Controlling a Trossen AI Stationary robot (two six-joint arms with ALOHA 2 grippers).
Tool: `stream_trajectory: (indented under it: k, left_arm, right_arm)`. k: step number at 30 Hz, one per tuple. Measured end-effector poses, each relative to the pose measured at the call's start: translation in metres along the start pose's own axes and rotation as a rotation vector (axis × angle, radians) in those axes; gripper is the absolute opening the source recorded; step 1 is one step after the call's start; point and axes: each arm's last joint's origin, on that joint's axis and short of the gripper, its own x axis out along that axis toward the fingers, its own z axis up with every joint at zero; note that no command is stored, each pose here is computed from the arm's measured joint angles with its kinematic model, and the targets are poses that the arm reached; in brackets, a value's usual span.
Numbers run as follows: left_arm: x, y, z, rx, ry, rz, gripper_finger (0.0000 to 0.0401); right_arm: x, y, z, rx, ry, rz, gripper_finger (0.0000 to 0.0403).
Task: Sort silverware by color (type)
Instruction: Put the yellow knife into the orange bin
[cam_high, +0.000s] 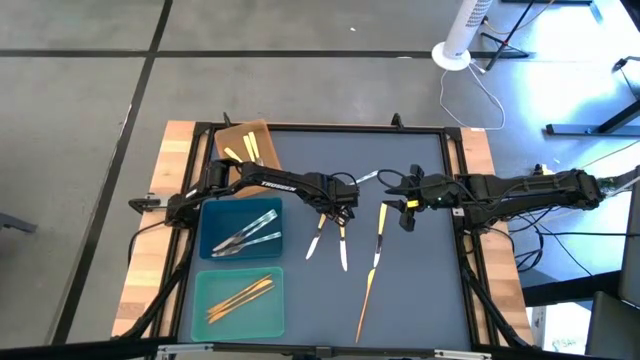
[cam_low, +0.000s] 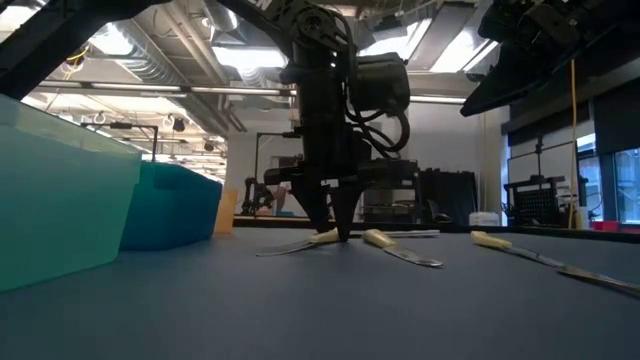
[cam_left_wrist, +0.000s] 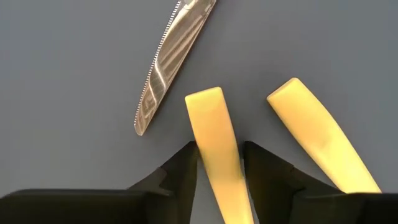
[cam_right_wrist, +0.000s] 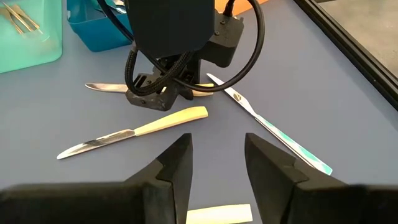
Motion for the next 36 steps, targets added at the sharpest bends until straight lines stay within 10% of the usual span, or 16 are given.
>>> stream_trajectory:
  k: [36]
  left_arm:
    - [-0.027,0.003,0.036,0.004,-0.018,-0.045,0.0081]
  right_arm:
    - [0.0,0.0,0.0,0.0,0.001,0.0,0.0134]
